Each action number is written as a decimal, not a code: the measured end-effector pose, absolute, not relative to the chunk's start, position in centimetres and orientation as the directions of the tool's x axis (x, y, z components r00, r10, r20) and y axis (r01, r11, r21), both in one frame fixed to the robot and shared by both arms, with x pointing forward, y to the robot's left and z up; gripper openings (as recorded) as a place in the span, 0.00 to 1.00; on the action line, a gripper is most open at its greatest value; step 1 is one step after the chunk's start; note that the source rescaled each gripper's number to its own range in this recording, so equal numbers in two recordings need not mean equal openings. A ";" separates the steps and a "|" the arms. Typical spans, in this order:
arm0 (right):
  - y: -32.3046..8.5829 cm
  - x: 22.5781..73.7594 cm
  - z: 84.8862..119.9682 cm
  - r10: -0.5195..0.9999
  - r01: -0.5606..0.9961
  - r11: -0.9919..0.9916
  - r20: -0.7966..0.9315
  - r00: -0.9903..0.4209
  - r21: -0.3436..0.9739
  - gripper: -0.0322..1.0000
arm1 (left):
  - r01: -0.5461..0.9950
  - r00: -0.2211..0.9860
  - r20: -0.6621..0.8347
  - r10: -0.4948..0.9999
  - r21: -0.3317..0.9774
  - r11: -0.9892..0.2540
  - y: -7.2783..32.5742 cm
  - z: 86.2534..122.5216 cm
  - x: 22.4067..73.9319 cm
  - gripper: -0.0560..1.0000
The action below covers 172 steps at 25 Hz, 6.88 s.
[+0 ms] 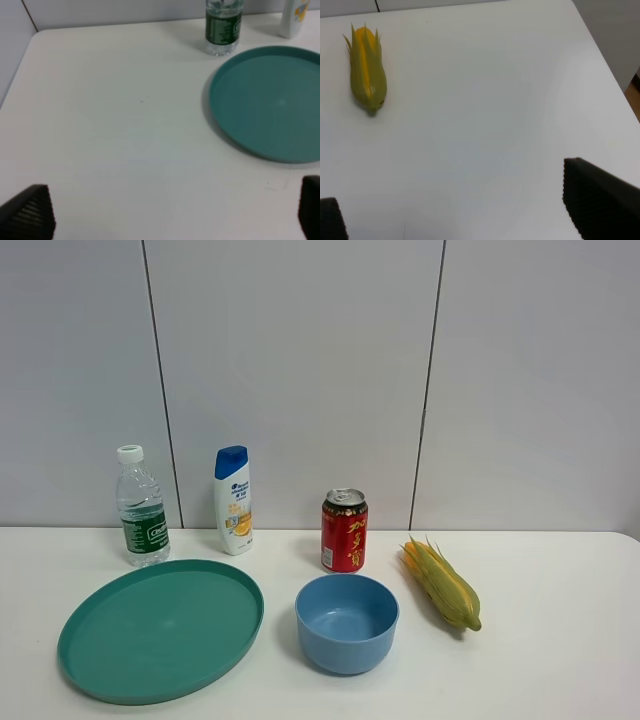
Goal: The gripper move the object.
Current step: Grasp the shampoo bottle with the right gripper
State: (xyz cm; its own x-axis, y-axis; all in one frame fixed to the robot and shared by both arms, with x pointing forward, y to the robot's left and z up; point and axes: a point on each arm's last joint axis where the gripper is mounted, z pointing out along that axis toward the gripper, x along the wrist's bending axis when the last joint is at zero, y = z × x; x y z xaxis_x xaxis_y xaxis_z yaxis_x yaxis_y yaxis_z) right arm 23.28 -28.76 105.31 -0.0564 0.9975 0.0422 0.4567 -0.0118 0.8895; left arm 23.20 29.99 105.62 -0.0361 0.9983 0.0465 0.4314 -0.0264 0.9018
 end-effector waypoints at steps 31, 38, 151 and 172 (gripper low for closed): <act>-28.8 23.3 105.3 0.998 0.457 -0.012 0.042 -0.056 0.890 0.90 | 0.431 -0.036 0.046 0.998 0.902 -0.026 30.0 105.6 23.2 1.00; -28.1 23.4 106.2 0.987 0.397 -0.080 0.128 -0.096 0.914 0.90 | 0.431 -0.036 0.046 0.998 0.902 -0.026 30.0 105.6 23.2 1.00; 0.4 59.9 90.0 0.798 0.007 0.166 -0.130 -0.588 0.986 1.00 | 0.431 -0.036 0.046 0.998 0.902 -0.026 30.0 105.6 23.2 1.00; 3.7 62.1 93.8 0.861 0.125 -0.016 0.078 -0.502 0.992 1.00 | 0.431 -0.036 0.046 0.998 0.902 -0.026 30.0 105.6 23.2 1.00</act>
State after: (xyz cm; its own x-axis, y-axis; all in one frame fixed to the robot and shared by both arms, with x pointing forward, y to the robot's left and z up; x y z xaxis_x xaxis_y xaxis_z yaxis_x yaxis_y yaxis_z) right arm 62.09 3.74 93.80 -0.5023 0.8612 0.0776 0.1255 -0.0162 0.9920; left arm 23.20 29.99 105.62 -0.0361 0.9983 0.0465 0.4314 -0.0264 0.9018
